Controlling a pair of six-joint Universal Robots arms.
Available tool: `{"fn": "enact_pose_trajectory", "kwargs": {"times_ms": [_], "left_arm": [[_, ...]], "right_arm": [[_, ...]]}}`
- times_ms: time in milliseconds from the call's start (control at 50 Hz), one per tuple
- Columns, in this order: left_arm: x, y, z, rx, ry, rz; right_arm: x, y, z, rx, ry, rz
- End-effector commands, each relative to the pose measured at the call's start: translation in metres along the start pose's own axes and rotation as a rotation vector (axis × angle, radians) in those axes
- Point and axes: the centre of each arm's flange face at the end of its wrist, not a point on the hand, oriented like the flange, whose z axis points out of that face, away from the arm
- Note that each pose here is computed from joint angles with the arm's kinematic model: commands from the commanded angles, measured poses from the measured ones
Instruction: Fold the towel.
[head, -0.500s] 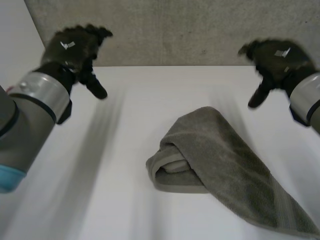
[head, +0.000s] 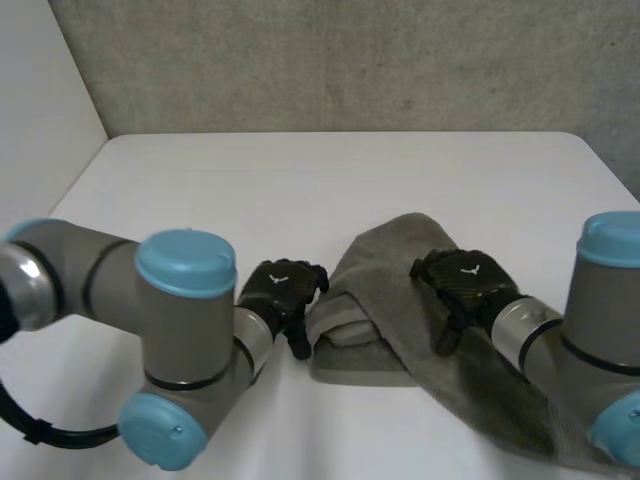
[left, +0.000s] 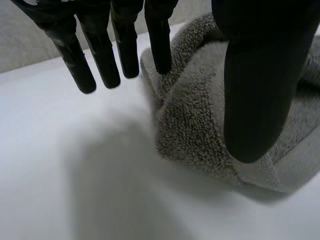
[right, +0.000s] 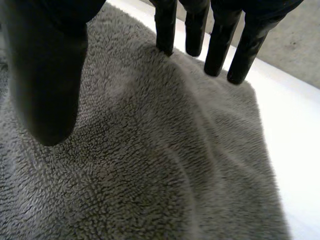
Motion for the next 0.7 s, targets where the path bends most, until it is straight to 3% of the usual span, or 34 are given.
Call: {"fn": "enact_pose_trajectory", "kwargs": {"times_ms": [20, 100, 200, 240, 300, 360, 400, 520, 580, 700], "left_arm": [[-0.001, 0.006, 0.017, 0.055, -0.082, 0.006], [-0.001, 0.005, 0.021, 0.094, -0.121, 0.017], [-0.002, -0.009, 0.017, 0.143, -0.150, 0.009], [-0.007, -0.044, 0.000, 0.237, -0.161, -0.009], [-0.019, -0.080, -0.023, 0.338, -0.185, -0.032], [-0.026, -0.100, -0.038, 0.396, -0.200, -0.044], [-0.040, -0.134, -0.070, 0.513, -0.229, -0.064], [-0.050, -0.165, -0.115, 0.653, -0.213, -0.064], [-0.049, -0.165, -0.121, 0.663, -0.198, -0.058], [-0.048, -0.146, -0.122, 0.617, -0.172, -0.048]], "right_arm": [[-0.008, 0.010, 0.017, -0.007, -0.018, -0.008], [-0.002, 0.006, 0.021, 0.005, 0.007, -0.007], [0.013, -0.035, 0.010, 0.144, 0.081, -0.016], [0.025, -0.086, -0.018, 0.306, 0.132, -0.041], [0.036, -0.123, -0.042, 0.427, 0.166, -0.054], [0.047, -0.150, -0.065, 0.484, 0.171, -0.049], [0.053, -0.160, -0.076, 0.497, 0.165, -0.037], [0.074, -0.187, -0.093, 0.509, 0.110, 0.022], [0.078, -0.187, -0.086, 0.489, 0.092, 0.038], [0.096, -0.160, -0.020, 0.334, 0.044, 0.105]]}}
